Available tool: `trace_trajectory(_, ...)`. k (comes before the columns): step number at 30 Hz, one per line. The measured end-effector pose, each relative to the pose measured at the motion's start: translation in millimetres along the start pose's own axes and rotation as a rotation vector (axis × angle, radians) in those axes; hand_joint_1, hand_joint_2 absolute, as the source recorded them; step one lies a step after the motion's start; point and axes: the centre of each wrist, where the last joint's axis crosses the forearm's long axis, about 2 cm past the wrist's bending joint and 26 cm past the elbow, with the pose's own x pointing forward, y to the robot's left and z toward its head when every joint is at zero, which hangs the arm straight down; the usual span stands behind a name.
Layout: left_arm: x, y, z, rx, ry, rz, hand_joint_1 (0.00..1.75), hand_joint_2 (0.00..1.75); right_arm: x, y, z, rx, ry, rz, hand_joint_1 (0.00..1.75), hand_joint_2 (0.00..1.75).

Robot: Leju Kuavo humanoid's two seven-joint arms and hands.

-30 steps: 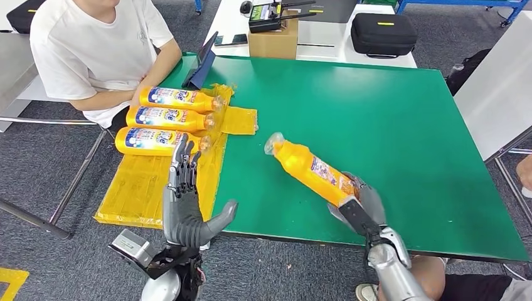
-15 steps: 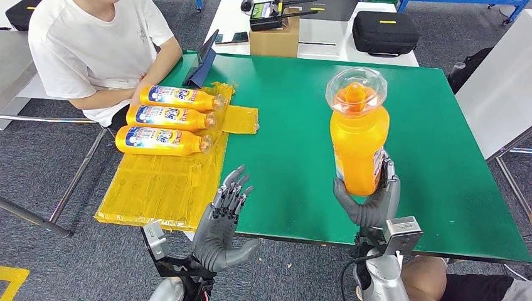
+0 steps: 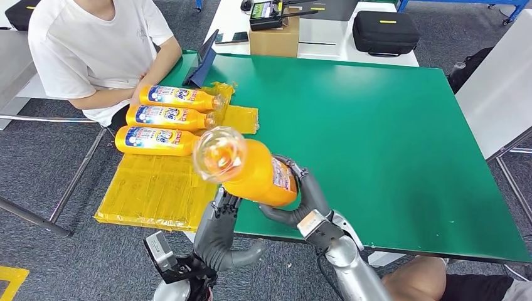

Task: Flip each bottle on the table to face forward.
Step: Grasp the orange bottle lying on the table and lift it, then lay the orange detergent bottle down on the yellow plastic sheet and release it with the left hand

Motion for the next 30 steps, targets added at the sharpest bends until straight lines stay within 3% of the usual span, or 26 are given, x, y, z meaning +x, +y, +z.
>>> trace_trajectory(5, 7, 5, -14, 0.050, -0.031, -0.051, 0.00, 1.75, -4, 22, 7, 0.087, 0.034, 0.022, 1.75, 1.75)
trace_trajectory(14, 8, 7, -20, 0.160, -0.003, -0.070, 0.00, 1.75, -5, 36, 14, 0.113, 0.046, 0.046, 1.75, 1.75)
trace_trajectory(15, 8, 8, -20, 0.184, 0.001, -0.072, 0.09, 1.75, -5, 37, 15, 0.113, 0.047, 0.050, 1.75, 1.75)
trace_trajectory(18, 7, 8, -21, 0.241, -0.001, -0.051, 1.39, 1.75, -4, 41, 16, 0.114, 0.047, 0.052, 1.75, 1.75)
trace_trajectory(19, 7, 8, -22, 0.247, 0.001, -0.019, 1.75, 1.75, -3, 41, 16, 0.113, 0.046, 0.048, 1.53, 1.75)
trace_trajectory(22, 7, 7, -22, 0.219, 0.012, 0.146, 1.75, 1.75, -3, 43, 18, 0.106, 0.045, 0.037, 0.22, 1.75)
trace_trajectory(23, 7, 7, -22, 0.206, 0.012, 0.199, 1.75, 1.75, -4, 43, 18, 0.104, 0.044, 0.035, 0.00, 1.31)
trace_trajectory(26, 8, 7, -23, 0.165, 0.003, 0.305, 1.75, 1.75, -3, 49, 23, 0.095, 0.044, 0.019, 0.00, 0.00)
trace_trajectory(30, 9, 8, -24, 0.135, -0.010, 0.386, 1.75, 1.75, 1, 55, 28, 0.040, 0.050, -0.013, 0.00, 0.00)
